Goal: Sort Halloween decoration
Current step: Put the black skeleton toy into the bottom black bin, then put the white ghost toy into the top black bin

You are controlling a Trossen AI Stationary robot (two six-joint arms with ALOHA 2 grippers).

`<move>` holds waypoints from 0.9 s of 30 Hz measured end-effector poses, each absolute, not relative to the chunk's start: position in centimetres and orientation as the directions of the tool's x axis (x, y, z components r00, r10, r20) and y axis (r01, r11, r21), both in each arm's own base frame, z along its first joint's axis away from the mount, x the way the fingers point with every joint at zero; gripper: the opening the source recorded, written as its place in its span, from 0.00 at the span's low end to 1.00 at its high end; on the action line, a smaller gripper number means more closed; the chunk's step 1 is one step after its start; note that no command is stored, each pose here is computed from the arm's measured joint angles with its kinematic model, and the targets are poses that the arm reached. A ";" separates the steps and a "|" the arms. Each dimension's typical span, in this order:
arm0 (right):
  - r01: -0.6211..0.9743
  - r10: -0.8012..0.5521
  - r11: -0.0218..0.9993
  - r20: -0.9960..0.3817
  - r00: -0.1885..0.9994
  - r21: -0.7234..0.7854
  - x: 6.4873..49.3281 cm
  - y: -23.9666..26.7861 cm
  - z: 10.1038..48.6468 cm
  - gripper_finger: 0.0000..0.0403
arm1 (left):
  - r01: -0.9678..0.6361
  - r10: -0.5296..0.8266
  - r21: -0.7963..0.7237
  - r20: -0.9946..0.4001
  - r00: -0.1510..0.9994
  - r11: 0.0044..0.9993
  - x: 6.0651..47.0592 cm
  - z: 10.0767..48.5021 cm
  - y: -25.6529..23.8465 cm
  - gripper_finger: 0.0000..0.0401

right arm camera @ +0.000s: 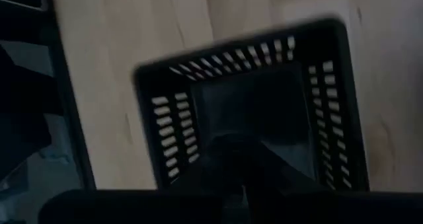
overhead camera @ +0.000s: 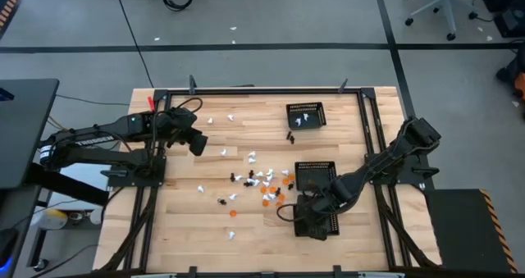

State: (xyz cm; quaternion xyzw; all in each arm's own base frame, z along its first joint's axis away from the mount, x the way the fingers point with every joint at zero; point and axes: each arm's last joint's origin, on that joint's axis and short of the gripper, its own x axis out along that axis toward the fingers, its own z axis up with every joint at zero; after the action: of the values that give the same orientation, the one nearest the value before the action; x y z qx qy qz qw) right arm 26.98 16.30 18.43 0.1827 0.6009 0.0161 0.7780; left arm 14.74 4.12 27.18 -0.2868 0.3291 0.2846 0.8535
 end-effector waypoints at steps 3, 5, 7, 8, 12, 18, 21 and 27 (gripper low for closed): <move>0.194 0.238 0.936 -0.933 0.271 0.295 26.6 16.1 17.5 0.12 | -0.662 0.299 -0.289 -0.720 0.626 0.692 14.8 27.2 4.1 0.43; 0.196 0.227 0.939 -0.938 0.261 0.282 26.3 15.8 16.9 0.13 | -0.657 0.299 -0.283 -0.719 0.627 0.699 14.8 27.2 4.1 0.43; 0.210 0.233 0.935 -0.942 0.239 0.285 26.0 15.4 16.2 0.16 | -0.656 0.299 -0.283 -0.718 0.628 0.700 14.8 27.2 4.1 0.43; 0.213 0.245 0.932 -0.943 0.226 0.293 25.9 15.3 16.0 0.18 | -0.656 0.299 -0.283 -0.718 0.628 0.700 14.8 27.2 4.1 0.43; 0.215 0.296 0.915 -0.929 0.221 0.342 26.2 14.9 15.9 0.29 | -0.656 0.299 -0.283 -0.718 0.628 0.700 14.8 27.2 4.1 0.43; 0.223 0.320 0.904 -0.923 0.215 0.365 26.7 14.7 16.5 0.40 | -0.653 0.300 -0.280 -0.716 0.630 0.704 14.9 27.3 4.1 0.43; 0.220 0.340 0.897 -0.917 0.207 0.382 27.3 14.9 17.7 0.41 | -0.632 0.297 -0.254 -0.716 0.632 0.732 14.9 27.3 4.1 0.43; 0.189 0.331 0.904 -0.908 0.258 0.383 29.1 14.7 21.4 0.38 | -0.445 0.147 -0.316 -0.655 0.741 0.838 15.6 27.9 3.6 0.43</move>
State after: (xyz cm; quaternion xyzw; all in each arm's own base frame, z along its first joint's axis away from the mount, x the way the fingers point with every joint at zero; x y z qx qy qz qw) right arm 29.09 14.69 21.42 0.2142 0.6072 0.0463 0.7637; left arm 15.65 3.61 27.89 -0.2327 0.3200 0.1640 0.9036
